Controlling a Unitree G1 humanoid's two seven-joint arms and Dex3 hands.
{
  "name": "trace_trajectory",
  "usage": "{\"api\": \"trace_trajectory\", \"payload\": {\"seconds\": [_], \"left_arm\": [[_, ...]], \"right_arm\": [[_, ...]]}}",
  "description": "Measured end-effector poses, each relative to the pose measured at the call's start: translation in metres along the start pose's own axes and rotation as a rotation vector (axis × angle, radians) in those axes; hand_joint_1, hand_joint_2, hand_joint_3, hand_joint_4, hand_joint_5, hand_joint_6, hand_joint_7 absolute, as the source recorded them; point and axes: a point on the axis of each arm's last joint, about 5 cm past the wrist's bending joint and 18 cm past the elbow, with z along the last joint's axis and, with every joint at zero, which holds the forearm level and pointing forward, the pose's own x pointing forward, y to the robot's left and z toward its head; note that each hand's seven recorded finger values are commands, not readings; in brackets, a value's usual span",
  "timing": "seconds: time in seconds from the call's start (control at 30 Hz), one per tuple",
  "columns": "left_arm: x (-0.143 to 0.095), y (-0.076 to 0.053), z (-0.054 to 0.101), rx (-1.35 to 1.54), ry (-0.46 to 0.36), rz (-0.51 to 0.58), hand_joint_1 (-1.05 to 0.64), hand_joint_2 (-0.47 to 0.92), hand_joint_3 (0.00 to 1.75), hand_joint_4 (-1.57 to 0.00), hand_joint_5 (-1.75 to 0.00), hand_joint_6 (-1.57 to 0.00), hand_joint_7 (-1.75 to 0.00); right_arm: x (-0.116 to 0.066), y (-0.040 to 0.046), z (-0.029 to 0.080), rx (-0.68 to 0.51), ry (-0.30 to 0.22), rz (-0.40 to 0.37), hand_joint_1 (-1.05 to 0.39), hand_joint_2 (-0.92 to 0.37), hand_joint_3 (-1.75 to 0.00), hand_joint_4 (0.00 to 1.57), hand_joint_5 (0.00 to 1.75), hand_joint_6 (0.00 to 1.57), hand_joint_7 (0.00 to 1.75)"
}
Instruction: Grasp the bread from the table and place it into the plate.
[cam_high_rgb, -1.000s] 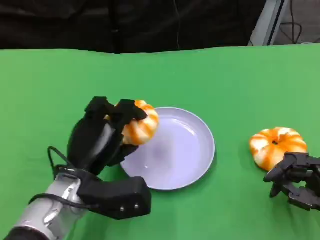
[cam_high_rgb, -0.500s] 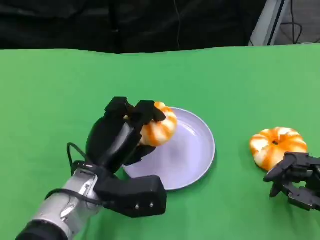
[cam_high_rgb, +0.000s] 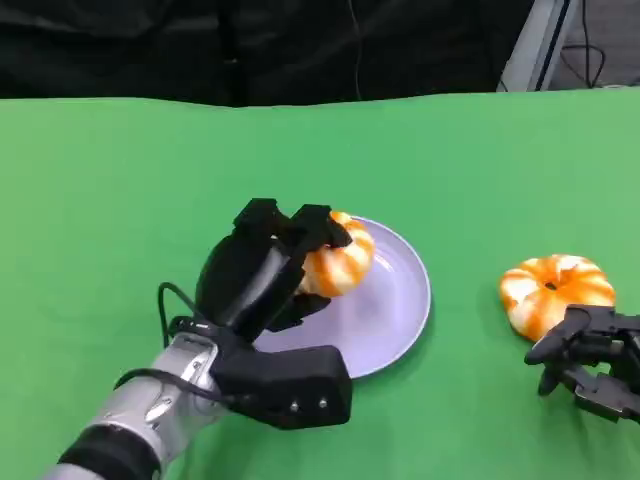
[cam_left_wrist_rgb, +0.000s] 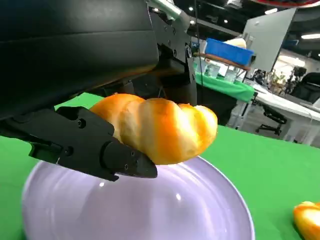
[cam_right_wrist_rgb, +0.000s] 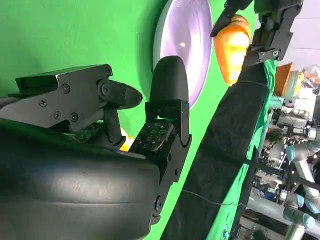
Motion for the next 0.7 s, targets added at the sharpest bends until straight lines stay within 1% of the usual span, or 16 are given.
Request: {"api": "trace_trajectory", "payload": {"seconds": [0.33, 0.4, 0.47, 0.6, 0.7], "left_arm": [[0.001, -0.001, 0.001, 0.0, -0.004, -0.014, -0.07, 0.92, 0.15, -0.19, -1.68, -0.29, -1.41], [0.002, -0.001, 0.001, 0.0, -0.004, -0.016, -0.09, 0.92, 0.18, -0.2, -1.69, -0.3, -1.41], [0.004, -0.004, 0.003, 0.002, -0.002, -0.041, -0.11, 0.92, 0.2, -0.2, -1.7, -0.31, -1.41], [0.008, -0.011, 0.008, 0.0, -0.005, -0.085, -0.11, 0.92, 0.2, -0.2, -1.7, -0.32, -1.39], [0.009, -0.013, 0.009, -0.003, -0.012, -0.097, -0.11, 0.92, 0.24, -0.19, -1.7, -0.32, -1.39]], "right_arm": [[0.0, 0.0001, 0.0, -0.001, -0.001, -0.002, 0.05, -0.85, -0.57, 0.87, 1.37, 0.97, 0.87], [0.0, 0.0001, 0.0, -0.001, -0.001, -0.002, 0.05, -0.85, -0.57, 0.87, 1.37, 0.98, 0.87], [0.0, 0.0004, 0.0, -0.004, -0.003, -0.005, 0.05, -0.84, -0.59, 0.86, 1.37, 0.97, 0.89], [0.001, 0.0017, 0.001, -0.013, -0.007, -0.006, 0.05, -0.83, -0.6, 0.86, 1.37, 0.96, 0.9], [0.001, 0.0022, 0.001, -0.017, -0.006, -0.005, 0.04, -0.83, -0.61, 0.86, 1.38, 0.96, 0.91]]}}
